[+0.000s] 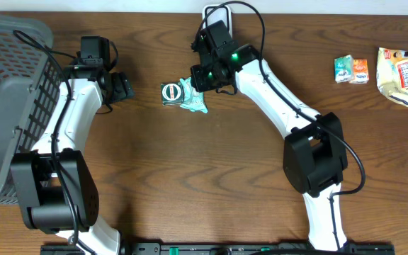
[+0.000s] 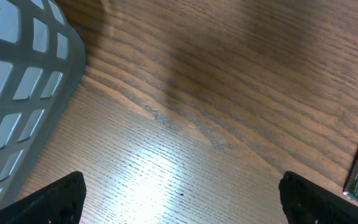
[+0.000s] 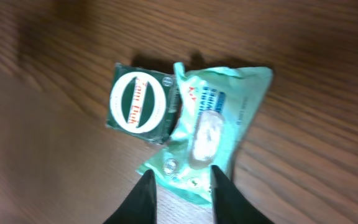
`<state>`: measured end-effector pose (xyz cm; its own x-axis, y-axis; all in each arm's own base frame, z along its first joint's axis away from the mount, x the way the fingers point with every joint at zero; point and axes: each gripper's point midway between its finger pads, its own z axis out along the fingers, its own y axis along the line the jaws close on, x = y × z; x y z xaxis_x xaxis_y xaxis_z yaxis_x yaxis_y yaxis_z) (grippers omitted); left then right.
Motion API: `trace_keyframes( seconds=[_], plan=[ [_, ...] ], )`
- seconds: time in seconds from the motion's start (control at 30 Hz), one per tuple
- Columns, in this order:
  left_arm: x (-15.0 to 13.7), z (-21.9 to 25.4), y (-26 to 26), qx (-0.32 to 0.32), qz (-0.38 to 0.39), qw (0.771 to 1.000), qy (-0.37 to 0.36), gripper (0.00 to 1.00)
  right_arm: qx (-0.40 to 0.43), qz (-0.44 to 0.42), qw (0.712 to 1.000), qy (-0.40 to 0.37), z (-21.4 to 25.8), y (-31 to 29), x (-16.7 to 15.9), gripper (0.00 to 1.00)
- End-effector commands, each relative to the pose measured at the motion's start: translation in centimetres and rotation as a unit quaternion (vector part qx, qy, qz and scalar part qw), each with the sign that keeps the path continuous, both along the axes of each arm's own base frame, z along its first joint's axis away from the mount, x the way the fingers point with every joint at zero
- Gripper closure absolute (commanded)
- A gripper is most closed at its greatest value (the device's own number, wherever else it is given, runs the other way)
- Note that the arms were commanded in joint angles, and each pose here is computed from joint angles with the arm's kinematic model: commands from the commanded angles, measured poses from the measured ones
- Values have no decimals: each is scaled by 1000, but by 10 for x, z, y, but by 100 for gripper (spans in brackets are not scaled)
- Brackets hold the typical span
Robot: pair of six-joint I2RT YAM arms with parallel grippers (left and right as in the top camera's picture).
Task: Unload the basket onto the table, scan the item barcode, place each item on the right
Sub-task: 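Lower the right gripper onto the green wipes pack and grasp it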
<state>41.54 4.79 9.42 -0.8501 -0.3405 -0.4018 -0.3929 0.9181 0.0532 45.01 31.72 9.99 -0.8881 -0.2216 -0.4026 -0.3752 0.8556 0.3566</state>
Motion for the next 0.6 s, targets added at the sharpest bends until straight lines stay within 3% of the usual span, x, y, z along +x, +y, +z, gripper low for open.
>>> trace_keyframes(
  seconds=[0.0, 0.1, 0.17, 0.57],
  plan=[
    [-2, -2, 1, 5, -5, 1000, 4, 2, 5, 16, 1000, 5, -2, 12, -9, 71],
    [-2, -2, 1, 5, -5, 1000, 4, 2, -4, 11, 1000, -2, -3, 10, -7, 69],
    [-2, -2, 1, 5, -5, 1000, 5, 3, -20, 0, 1000, -11, -4, 4, -3, 77],
    [-2, -2, 1, 5, -5, 1000, 5, 2, -52, -52, 997, -30, -13, -9, 9, 89]
  ],
)
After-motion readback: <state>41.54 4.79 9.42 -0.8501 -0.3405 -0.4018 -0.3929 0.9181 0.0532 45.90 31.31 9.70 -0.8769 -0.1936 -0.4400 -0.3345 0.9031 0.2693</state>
